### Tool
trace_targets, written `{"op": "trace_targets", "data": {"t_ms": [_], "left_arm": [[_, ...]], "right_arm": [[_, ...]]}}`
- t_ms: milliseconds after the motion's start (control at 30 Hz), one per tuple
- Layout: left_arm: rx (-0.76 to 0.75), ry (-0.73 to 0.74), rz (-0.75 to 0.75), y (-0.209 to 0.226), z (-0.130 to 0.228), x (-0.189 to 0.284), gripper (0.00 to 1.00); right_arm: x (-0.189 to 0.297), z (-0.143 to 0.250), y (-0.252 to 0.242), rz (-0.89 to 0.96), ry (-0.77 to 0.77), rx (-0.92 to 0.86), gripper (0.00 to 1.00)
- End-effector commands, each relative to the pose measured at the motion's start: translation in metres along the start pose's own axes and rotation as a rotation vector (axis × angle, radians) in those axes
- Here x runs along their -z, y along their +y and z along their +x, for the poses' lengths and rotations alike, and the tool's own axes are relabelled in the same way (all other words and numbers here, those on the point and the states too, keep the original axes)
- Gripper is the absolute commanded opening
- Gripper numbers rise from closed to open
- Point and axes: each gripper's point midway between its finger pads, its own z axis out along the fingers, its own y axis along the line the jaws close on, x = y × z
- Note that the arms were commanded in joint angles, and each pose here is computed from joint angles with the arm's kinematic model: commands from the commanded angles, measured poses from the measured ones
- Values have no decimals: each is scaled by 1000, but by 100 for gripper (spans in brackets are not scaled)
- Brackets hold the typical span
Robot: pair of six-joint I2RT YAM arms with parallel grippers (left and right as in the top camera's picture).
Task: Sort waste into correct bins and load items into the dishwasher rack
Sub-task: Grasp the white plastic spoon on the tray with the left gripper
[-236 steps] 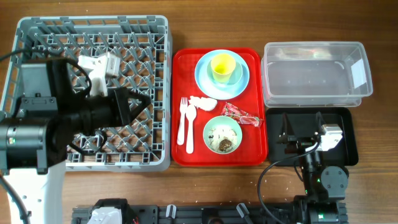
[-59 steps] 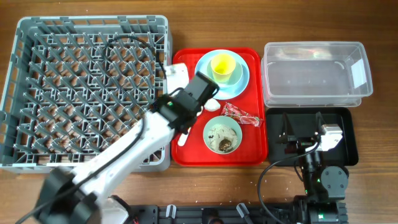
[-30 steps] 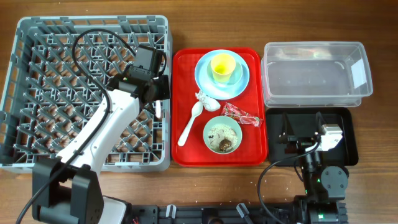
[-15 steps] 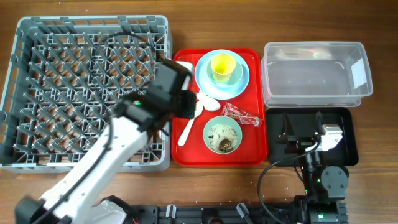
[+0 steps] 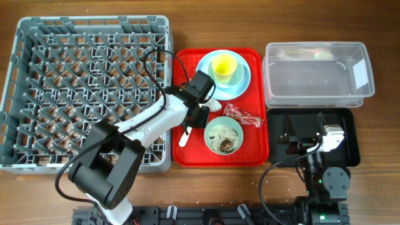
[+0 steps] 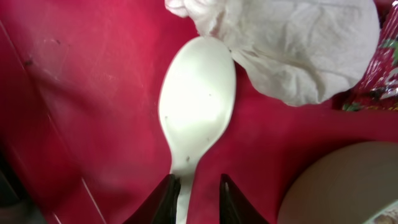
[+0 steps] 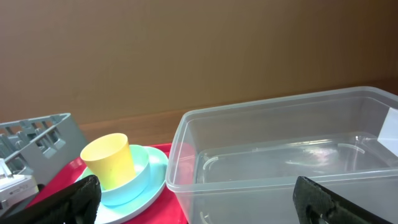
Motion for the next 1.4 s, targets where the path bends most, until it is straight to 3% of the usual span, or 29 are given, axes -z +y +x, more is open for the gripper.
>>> {"op": "trace_targets", "data": {"t_ms": [0,133,267,400,700,800,900,1033,1067,1100,1267,1367], "left_arm": [[-2,25,-40,6,5,-15,22],[-5,59,-52,7,12,-27,22],[-6,57,-52,7,11,-26,6],[-6,21,-42,5,4,-15,4],[7,-262,-106,19,-30,79,4],[44,-409,-279,53,-37,128,5],[88,-533,-420,81,-36,175,13],[116,-517,-470,96,-17,190,11],[178,-505,-464,100,-13,187,4],[207,-490,-415,96,-12,182,4],[218,-464,-37,34,-26,167,12],[373,-455,72,15,-39,154,12]], "right_arm": [[0,-1,-2,9,-8,-5,100],[0,-1,-2,9,-8,-5,100],[0,-1,-2,10,-8,-5,100],[0,-1,-2,9,-7,-5,100],[0,-1,-2,10,-8,-5,100],[0,-1,-2,9,-8,-5,100],[0,-1,-2,10,-7,-5,100],[0,-1,-2,9,-8,-5,100],[0,-1,-2,9,-8,-5,100],[0,-1,-2,9,-8,-5,100],[0,-1,-2,9,-8,-5,100],[0,-1,-2,10,-8,-5,100]]}}
